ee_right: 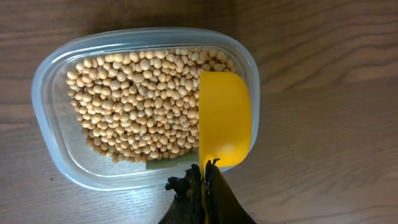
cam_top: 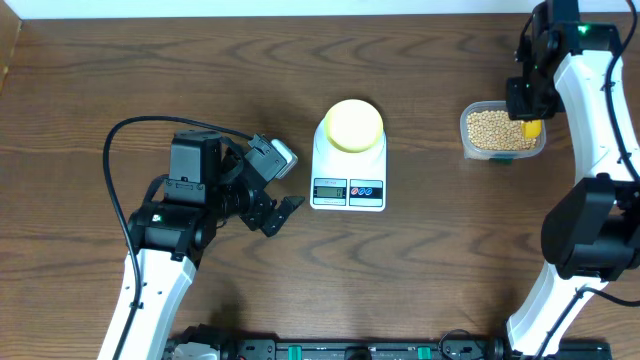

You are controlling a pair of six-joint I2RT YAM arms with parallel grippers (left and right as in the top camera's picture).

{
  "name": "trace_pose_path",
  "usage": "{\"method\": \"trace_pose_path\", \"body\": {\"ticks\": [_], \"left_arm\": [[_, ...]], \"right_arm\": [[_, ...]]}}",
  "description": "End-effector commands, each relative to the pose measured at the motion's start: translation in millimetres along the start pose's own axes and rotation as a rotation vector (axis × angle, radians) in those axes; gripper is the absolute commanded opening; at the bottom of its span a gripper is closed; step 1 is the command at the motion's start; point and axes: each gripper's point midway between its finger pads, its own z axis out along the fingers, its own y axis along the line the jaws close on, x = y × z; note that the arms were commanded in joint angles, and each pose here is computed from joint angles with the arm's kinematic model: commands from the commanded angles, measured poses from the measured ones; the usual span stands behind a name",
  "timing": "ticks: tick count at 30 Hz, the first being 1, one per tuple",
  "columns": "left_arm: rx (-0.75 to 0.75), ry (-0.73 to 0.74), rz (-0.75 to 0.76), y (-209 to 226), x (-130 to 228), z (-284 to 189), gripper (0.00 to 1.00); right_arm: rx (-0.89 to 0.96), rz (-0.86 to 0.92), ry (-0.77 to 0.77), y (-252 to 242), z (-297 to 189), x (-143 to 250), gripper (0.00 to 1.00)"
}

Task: Scoop item into bowl and weigh 50g on scale
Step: 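Drag the scoop through the soybeans to fill it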

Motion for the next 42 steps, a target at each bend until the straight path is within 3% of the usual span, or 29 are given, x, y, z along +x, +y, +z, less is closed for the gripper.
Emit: {"method": "trace_pose_path", "body": {"ticks": [1,8,35,42], "left_arm": [[0.005,-0.002,0.009,-0.6,0.5,-0.5,0.98],[0.006,-0.002,0.009,-0.6,0.5,-0.4,0.98],[0.006,-0.001,0.009,-0.5,0.7,-0.2,0.98],[0.006,-0.001,0.009,-0.5,0.7,-0.2,0.98]], "right_arm": [[0.019,-0.014,0.021,-4.8,10.2,3.9,0.01],[-0.003,0.001,0.034,-5.3,25.0,8.9,0.01],[-0.480,0.110,0.026,37.1,35.0,14.2,0.01],[-0.503,0.154,0.068,29.8,50.7,29.7,0.01]]}}
